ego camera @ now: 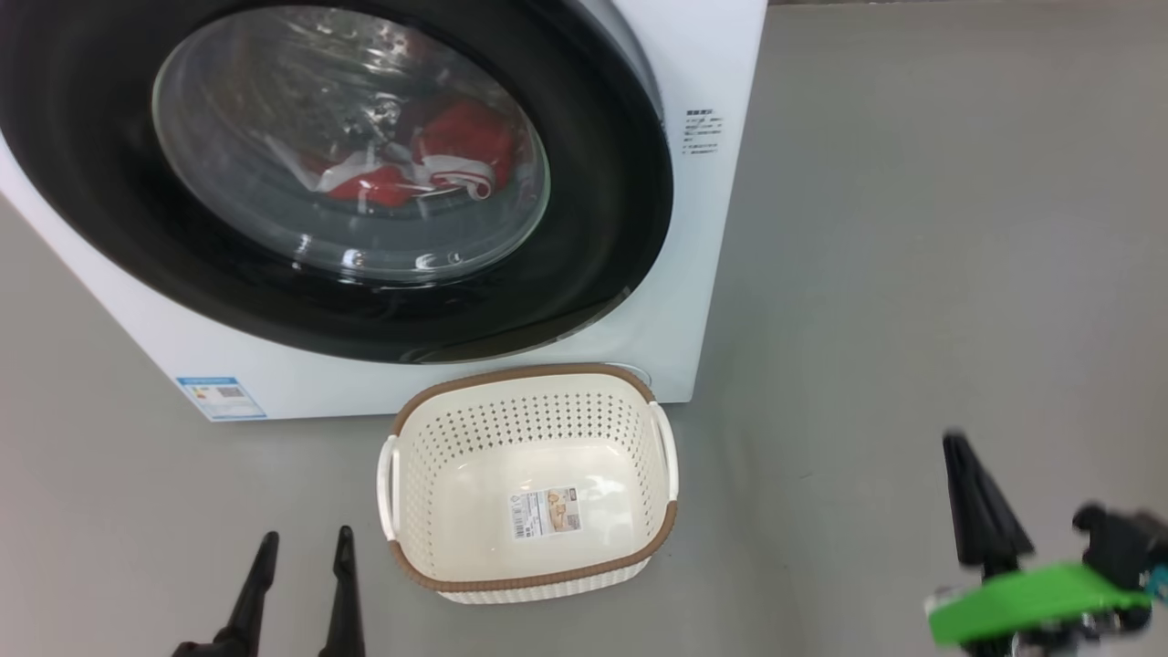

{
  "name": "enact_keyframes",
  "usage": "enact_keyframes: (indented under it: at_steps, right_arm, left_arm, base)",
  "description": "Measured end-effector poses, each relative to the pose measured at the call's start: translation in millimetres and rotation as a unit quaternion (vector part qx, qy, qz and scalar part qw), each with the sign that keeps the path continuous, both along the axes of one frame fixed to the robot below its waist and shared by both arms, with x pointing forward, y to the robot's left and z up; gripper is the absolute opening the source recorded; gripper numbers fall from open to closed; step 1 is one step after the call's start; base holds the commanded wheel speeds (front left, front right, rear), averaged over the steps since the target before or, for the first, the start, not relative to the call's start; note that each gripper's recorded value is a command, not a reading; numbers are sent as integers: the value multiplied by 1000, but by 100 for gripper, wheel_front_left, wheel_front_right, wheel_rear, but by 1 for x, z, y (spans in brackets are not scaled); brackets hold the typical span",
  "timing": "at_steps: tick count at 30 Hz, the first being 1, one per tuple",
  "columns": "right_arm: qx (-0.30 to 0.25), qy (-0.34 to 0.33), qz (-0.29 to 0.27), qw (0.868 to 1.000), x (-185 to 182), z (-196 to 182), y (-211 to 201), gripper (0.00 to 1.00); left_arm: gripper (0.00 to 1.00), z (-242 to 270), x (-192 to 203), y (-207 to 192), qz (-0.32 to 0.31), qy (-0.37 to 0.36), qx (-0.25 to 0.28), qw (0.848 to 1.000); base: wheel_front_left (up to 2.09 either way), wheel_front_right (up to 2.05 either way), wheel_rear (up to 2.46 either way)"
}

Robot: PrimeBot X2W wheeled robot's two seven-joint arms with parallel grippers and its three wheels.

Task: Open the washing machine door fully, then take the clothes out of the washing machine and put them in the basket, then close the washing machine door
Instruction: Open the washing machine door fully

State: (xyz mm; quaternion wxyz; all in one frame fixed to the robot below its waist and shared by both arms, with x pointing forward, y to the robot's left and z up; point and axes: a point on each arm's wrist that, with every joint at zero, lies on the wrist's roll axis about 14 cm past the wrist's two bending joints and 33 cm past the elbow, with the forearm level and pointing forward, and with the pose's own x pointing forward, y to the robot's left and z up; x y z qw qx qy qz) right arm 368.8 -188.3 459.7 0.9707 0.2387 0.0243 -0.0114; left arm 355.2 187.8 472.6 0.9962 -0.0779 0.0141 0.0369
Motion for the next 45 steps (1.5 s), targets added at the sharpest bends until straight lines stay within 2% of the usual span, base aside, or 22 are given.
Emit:
enact_keyframes:
  at_steps: [9, 22, 28, 33, 37, 45]
  right_arm:
    - [82, -97, 35, 991, 65, 66, 28, 0]
    - [104, -162, 113, 975, 151, 127, 68, 0]
    - [131, -149, 134, 971, 184, 127, 79, 0]
    - [179, -114, 163, 964, 214, 118, 98, 0]
    - [191, -84, 197, 958, 230, 112, 115, 0]
    - [232, -13, 276, 932, 246, 97, 155, 0]
  left_arm:
    - [100, 3, -1, -3, 4, -4, -16, 1000]
    - [100, 10, 19, -6, 4, -15, -25, 1000]
    - [100, 4, 24, 1, 17, -6, -26, 999]
    - [100, -4, 30, 6, 28, 6, -30, 999]
    - [100, -10, 35, 8, 30, 14, -30, 999]
    - [100, -20, 46, 11, 37, 26, -32, 998]
  base:
    - [0, 0, 0]
    - [0, 0, 0]
    - [0, 0, 0]
    - [0, 0, 0]
    - [0, 0, 0]
    - [0, 0, 0]
